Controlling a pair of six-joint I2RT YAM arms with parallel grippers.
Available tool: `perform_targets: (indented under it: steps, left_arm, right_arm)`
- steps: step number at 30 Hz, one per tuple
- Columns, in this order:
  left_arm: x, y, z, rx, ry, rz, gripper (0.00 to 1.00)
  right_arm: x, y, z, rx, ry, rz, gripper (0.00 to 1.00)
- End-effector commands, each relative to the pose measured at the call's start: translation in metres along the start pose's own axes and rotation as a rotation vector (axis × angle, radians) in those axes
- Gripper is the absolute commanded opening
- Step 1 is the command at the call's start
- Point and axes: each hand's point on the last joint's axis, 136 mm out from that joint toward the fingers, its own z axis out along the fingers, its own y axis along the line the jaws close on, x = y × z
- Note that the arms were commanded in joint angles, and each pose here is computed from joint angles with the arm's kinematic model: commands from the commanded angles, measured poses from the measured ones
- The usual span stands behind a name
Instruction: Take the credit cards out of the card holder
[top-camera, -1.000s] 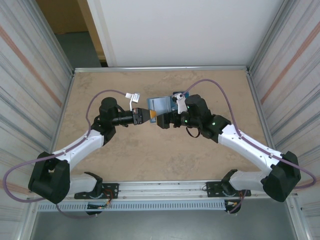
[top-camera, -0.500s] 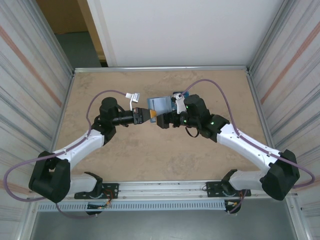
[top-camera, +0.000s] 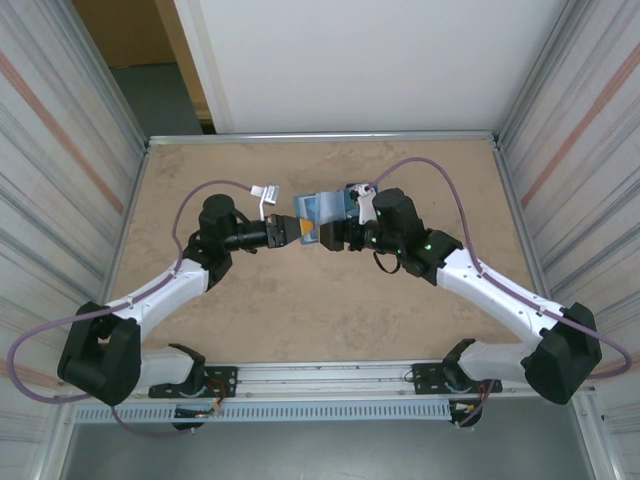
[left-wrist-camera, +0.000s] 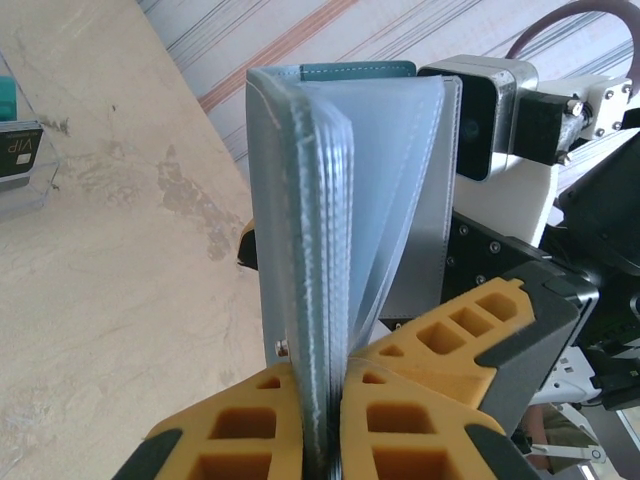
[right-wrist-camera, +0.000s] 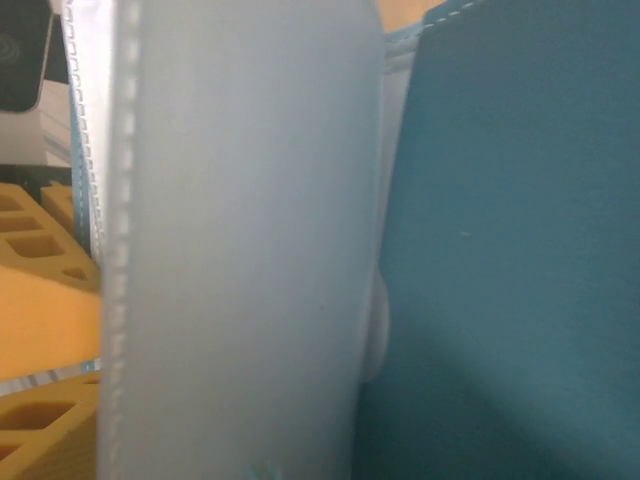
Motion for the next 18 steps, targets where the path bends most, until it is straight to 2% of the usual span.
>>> perform_targets:
  steps: [1,6,13,18]
  left_arm:
    - [-0.008,-0.035,-0.002,0.108,0.003,0.110,0.07]
    - [-0.008,-0.035,-0.003,0.098,-0.001,0.118,0.05]
    - [-0.007,-0.029,-0.005,0.066,-0.008,0.122,0.02]
    - [-0.007,-0.030,-0.006,0.065,-0.010,0.125,0.00]
  right_arm:
    - [0.001,-0.025,-0.002,0.107,-0.019,0.028,0.79]
    - [-0.001,-0.037,-0.008,0.165,-0.036,0.050,0.75]
    - [-0.008,-0.047,-0.028,0.206,-0.092,0.066,0.75]
    - [-0.010,-0.076,-0.055,0.324,-0.136,0.132,0.75]
